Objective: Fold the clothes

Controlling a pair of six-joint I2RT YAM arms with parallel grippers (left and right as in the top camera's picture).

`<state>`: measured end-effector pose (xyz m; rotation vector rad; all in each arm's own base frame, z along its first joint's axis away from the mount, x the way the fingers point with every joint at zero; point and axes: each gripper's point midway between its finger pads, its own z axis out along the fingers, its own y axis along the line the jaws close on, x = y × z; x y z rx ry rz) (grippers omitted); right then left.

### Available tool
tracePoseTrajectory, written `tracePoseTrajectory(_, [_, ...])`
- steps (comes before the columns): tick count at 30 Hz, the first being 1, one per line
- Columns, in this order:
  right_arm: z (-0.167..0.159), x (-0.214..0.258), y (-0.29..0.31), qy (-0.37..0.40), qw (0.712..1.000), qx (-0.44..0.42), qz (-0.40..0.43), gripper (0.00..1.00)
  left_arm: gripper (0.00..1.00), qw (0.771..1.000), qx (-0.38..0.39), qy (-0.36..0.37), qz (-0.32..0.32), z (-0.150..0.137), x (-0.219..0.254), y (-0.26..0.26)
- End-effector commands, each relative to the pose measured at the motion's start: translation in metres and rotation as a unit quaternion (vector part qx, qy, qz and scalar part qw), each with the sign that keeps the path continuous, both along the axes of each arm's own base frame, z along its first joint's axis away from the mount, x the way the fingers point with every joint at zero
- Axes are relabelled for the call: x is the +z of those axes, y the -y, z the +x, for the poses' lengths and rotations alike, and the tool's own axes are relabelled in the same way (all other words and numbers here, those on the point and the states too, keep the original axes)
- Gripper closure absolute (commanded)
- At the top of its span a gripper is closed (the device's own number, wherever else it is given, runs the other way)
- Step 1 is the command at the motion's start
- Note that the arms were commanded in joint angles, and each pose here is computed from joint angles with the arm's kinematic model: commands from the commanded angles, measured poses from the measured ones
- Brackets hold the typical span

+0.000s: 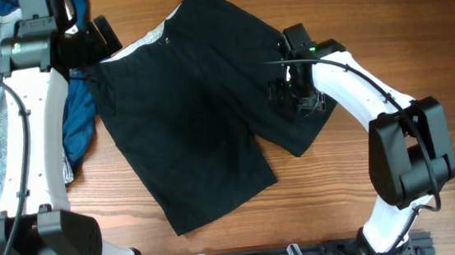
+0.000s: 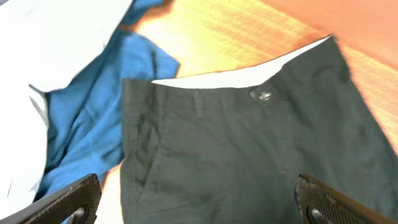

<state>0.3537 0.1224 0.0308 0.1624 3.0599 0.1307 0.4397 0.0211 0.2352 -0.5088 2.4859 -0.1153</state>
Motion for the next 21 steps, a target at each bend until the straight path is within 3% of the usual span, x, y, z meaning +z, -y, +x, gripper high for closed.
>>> tracePoseTrajectory(1, [-0.007,-0.014,0.015,-0.01,0.999,-0.028,-0.045,0.11,0.0,0.998,-0.062,0.018,-0.023,0.002,0.01,0.018])
tracePoseTrajectory(11, [-0.009,-0.05,0.018,-0.034,0.997,-0.043,-0.053,0.1,0.0,0.998,-0.062,0.016,-0.024,0.001,0.009,0.018])
tracePoseTrajectory(21, [0.026,-0.113,0.069,-0.029,0.99,-0.139,-0.024,0.12,0.0,0.998,-0.063,0.016,-0.024,0.002,0.008,0.019])
